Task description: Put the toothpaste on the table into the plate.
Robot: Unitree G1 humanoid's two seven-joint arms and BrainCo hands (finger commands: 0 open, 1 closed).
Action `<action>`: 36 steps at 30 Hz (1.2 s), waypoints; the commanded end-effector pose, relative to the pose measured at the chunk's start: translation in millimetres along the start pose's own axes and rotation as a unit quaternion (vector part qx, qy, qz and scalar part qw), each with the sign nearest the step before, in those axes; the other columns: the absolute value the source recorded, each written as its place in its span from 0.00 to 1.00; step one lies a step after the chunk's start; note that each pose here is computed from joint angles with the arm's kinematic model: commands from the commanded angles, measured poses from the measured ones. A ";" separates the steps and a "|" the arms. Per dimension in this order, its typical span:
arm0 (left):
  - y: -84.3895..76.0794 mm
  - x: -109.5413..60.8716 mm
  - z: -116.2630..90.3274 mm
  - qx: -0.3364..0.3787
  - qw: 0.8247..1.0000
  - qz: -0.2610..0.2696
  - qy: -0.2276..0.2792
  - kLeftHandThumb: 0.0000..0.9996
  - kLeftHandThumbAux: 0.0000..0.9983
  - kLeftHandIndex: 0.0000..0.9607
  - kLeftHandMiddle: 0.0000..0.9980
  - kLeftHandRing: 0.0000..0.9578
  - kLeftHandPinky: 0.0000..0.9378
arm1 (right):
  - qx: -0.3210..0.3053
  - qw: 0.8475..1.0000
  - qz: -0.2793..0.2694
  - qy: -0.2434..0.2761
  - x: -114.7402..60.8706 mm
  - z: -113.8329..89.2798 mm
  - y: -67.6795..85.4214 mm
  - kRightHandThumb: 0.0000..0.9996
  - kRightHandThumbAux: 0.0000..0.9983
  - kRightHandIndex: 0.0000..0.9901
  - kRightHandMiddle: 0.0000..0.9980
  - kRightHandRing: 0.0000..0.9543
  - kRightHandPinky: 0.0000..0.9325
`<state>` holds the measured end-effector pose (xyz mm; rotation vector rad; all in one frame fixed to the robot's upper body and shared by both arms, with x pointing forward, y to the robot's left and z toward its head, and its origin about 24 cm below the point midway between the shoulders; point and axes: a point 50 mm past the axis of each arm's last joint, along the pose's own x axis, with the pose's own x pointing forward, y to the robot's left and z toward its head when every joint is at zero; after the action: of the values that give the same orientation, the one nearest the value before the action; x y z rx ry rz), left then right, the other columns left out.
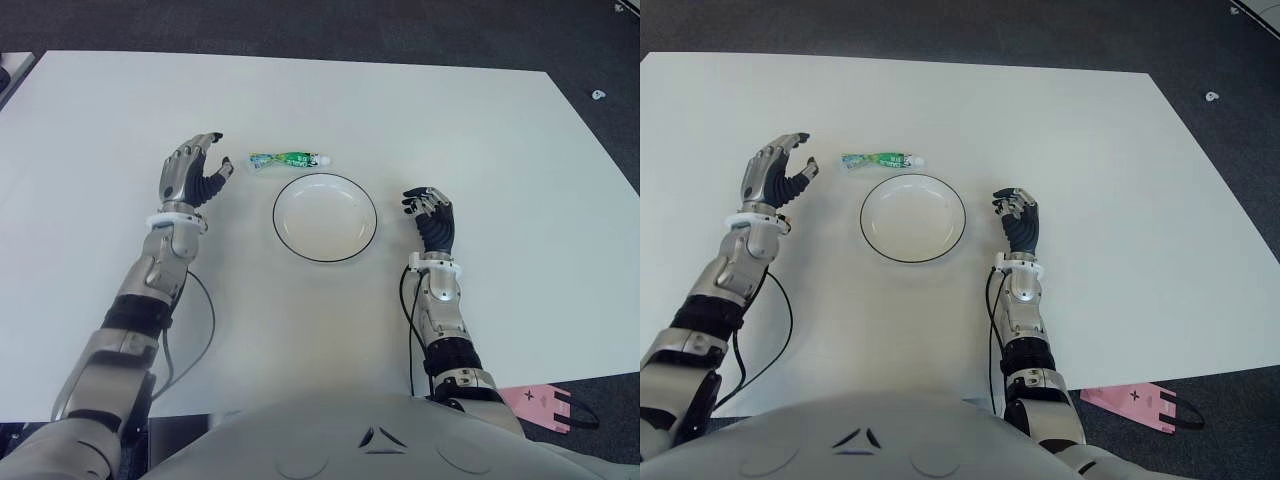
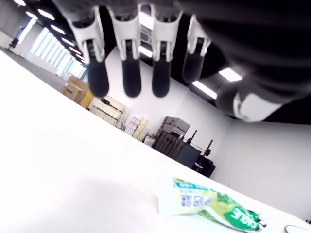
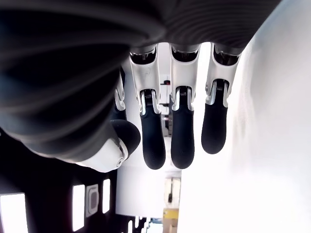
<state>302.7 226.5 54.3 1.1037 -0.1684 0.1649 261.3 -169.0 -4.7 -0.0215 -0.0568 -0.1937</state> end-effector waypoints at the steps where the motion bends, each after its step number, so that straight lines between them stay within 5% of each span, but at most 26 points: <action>1: 0.2 8.6 3.4 0.027 0.999 -0.013 -0.015 0.58 0.36 0.08 0.14 0.16 0.24 | -0.006 0.993 -0.011 0.119 -31.6 -42.8 -4.4 0.72 0.73 0.43 0.46 0.48 0.50; 9: 8.3 32.8 14.1 0.090 0.994 -0.029 -0.058 0.59 0.31 0.00 0.02 0.04 0.13 | -0.009 0.993 -0.013 0.118 -31.7 -41.3 -3.7 0.72 0.73 0.43 0.46 0.47 0.50; 18: 6.3 52.5 19.5 0.118 0.986 -0.088 -0.079 0.59 0.23 0.00 0.00 0.00 0.01 | -0.010 0.993 -0.013 0.117 -32.4 -41.8 -3.3 0.72 0.73 0.43 0.45 0.47 0.50; 36: -15.9 71.7 36.9 0.198 0.956 -0.173 -0.132 0.58 0.19 0.00 0.00 0.00 0.00 | -0.010 0.993 -0.016 0.119 -34.0 -42.3 -4.3 0.71 0.73 0.43 0.46 0.48 0.51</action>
<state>374.0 194.8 76.8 1.4968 -0.1748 -0.2307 261.5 -167.6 -3.3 -0.0186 -0.0632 -0.2076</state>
